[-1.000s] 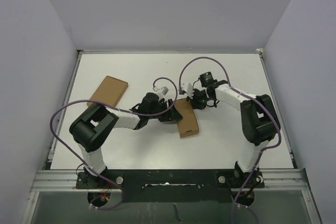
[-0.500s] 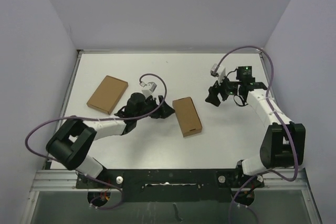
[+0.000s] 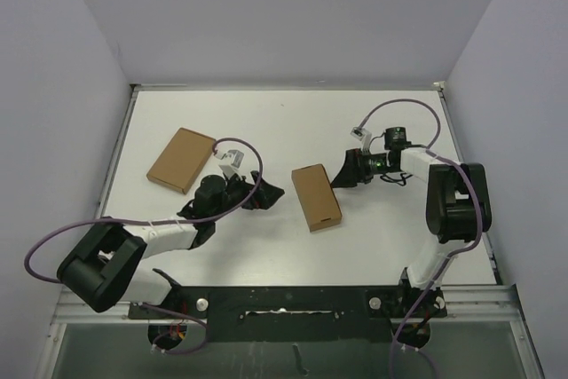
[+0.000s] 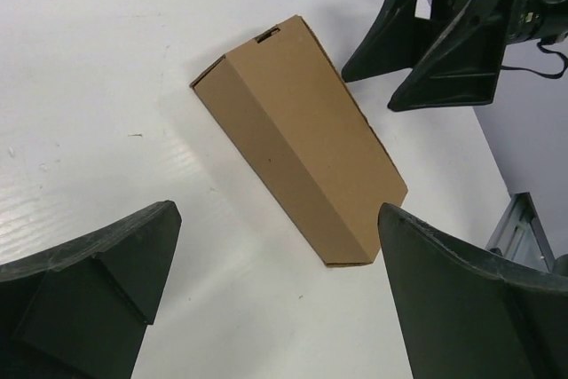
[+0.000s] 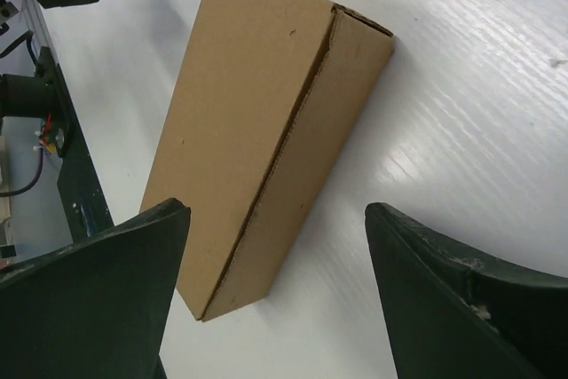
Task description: Fold the paper box
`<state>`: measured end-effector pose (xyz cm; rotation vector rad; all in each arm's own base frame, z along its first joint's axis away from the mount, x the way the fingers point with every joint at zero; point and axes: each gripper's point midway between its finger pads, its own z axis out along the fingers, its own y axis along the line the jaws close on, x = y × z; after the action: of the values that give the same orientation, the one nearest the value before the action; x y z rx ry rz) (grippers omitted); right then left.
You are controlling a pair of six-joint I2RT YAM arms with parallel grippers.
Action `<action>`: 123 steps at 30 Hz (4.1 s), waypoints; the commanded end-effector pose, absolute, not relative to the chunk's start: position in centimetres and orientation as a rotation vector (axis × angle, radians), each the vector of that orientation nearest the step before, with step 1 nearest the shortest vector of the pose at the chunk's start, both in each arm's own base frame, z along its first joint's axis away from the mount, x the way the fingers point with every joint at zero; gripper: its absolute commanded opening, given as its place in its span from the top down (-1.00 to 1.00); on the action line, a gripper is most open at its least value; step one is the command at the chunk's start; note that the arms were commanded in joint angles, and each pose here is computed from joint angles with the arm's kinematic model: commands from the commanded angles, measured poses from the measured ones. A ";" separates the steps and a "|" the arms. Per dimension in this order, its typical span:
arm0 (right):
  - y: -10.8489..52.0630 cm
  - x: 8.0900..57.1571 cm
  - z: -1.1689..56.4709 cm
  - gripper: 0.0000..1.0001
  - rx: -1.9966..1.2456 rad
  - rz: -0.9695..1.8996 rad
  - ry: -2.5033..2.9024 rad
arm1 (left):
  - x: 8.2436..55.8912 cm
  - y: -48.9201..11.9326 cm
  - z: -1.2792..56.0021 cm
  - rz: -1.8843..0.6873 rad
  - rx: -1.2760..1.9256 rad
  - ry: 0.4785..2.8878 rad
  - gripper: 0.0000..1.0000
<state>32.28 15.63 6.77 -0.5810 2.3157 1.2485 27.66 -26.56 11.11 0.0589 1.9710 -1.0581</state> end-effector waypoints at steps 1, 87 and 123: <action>17.7 32.6 7.8 -0.61 -0.606 1.282 2.316 | 28.3 -27.9 13.1 -1.145 0.023 1.880 -0.90; 7.4 35.9 6.9 0.73 -0.499 0.819 2.519 | 29.8 -46.3 13.0 -1.472 0.220 2.006 0.86; 2.0 32.6 43.2 -0.96 -0.559 0.239 1.710 | 32.1 -13.7 40.7 -0.645 0.140 1.742 -0.96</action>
<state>35.32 0.58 38.45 -0.5750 1.7829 0.2225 34.95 -14.27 40.28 0.0858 1.6613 -0.6461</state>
